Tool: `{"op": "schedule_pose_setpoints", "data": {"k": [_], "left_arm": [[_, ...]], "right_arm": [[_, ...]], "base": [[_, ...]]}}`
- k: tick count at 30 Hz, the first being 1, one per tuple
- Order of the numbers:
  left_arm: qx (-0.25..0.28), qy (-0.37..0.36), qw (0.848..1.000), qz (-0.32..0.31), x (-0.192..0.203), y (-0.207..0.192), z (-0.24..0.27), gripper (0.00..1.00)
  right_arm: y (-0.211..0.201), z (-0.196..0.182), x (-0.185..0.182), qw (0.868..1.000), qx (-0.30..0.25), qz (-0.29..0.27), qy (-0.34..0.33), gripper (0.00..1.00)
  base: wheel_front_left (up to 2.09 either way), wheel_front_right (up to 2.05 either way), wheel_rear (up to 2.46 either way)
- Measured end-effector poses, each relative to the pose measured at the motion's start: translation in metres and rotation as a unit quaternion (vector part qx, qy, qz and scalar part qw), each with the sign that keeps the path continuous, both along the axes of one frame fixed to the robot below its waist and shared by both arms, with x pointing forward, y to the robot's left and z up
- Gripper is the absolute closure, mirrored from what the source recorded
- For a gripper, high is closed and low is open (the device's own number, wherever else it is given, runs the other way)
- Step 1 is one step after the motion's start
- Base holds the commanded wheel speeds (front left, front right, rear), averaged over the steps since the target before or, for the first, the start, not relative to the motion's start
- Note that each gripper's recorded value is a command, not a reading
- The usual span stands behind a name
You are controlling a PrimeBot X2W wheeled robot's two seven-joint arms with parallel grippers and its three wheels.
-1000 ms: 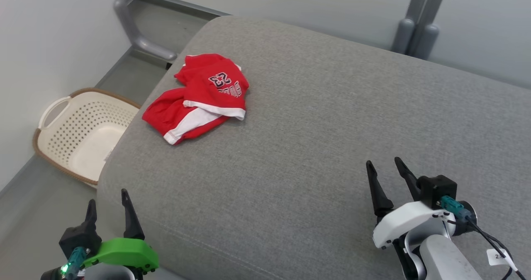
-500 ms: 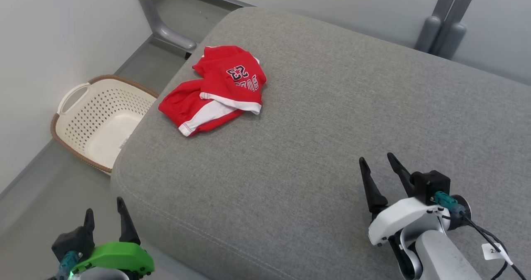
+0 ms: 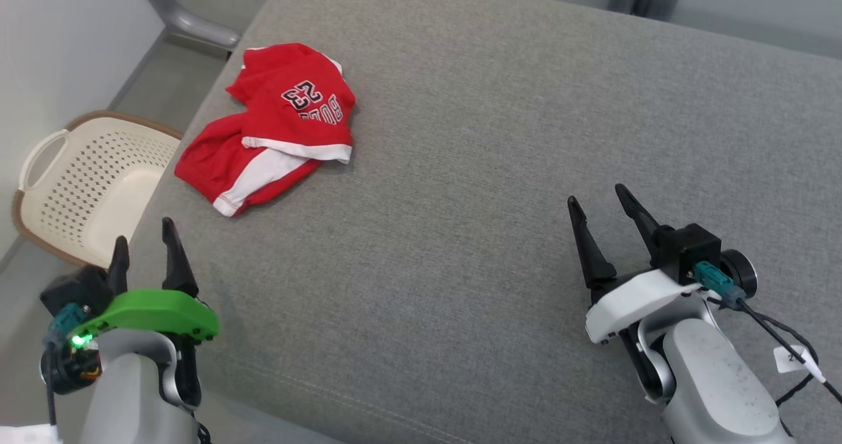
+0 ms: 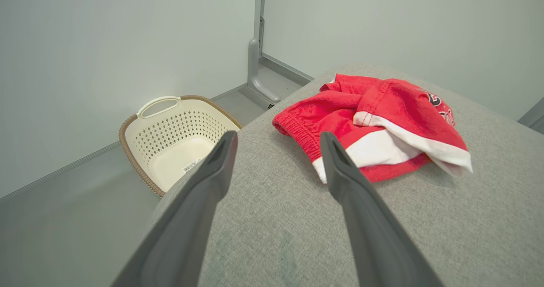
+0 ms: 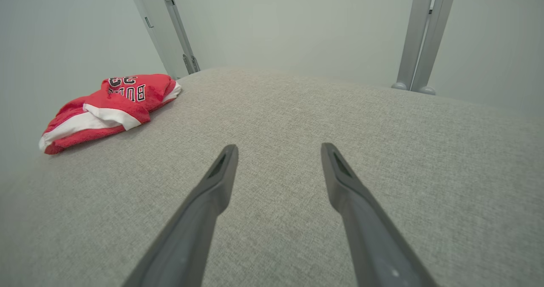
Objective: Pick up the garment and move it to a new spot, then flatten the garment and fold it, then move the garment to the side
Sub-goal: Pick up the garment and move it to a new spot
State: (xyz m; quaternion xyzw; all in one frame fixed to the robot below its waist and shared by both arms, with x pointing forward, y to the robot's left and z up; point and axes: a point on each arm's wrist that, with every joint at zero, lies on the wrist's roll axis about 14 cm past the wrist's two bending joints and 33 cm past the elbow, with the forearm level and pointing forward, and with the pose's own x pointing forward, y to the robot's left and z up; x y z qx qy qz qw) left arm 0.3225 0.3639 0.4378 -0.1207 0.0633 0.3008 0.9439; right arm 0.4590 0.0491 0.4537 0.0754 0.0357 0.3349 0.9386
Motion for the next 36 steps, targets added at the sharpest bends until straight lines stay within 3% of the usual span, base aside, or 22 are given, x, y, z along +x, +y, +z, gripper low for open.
{"op": "schedule_pose_setpoints", "data": {"k": [14, 21, 22, 23, 24, 30, 36], "left_arm": [[-0.009, 0.056, 0.995, -0.079, 0.086, -0.014, -0.036, 0.00], [-0.045, 0.150, 0.983, -0.095, 0.090, -0.029, -0.091, 0.00], [-0.049, 0.160, 0.981, -0.096, 0.092, -0.030, -0.095, 0.05], [-0.050, 0.168, 0.980, -0.098, 0.095, -0.030, -0.098, 0.82], [-0.049, 0.173, 0.979, -0.100, 0.098, -0.031, -0.101, 1.00], [-0.047, 0.174, 0.977, -0.116, 0.113, -0.040, -0.104, 1.00], [-0.020, 0.130, 0.981, -0.141, 0.133, -0.045, -0.073, 1.00]], "right_arm": [[-0.049, 0.005, 0.028, 0.998, 0.006, -0.054, -0.028, 0.00], [-0.077, -0.006, 0.035, 0.996, -0.005, -0.086, -0.021, 0.00], [-0.081, -0.007, 0.036, 0.996, -0.006, -0.091, -0.020, 0.00], [-0.085, -0.008, 0.036, 0.995, -0.008, -0.096, -0.019, 0.00], [-0.089, -0.010, 0.037, 0.995, -0.009, -0.102, -0.017, 0.00], [-0.106, -0.015, 0.037, 0.992, -0.014, -0.126, -0.009, 0.00], [-0.105, -0.005, 0.034, 0.991, -0.003, -0.132, -0.012, 0.00]], "base": [[0.00, 0.00, 0.00], [0.00, 0.00, 0.00], [0.00, 0.00, 0.00], [0.00, 0.00, 0.00], [0.00, 0.00, 0.00], [0.00, 0.00, 0.00], [0.00, 0.00, 0.00]]}}
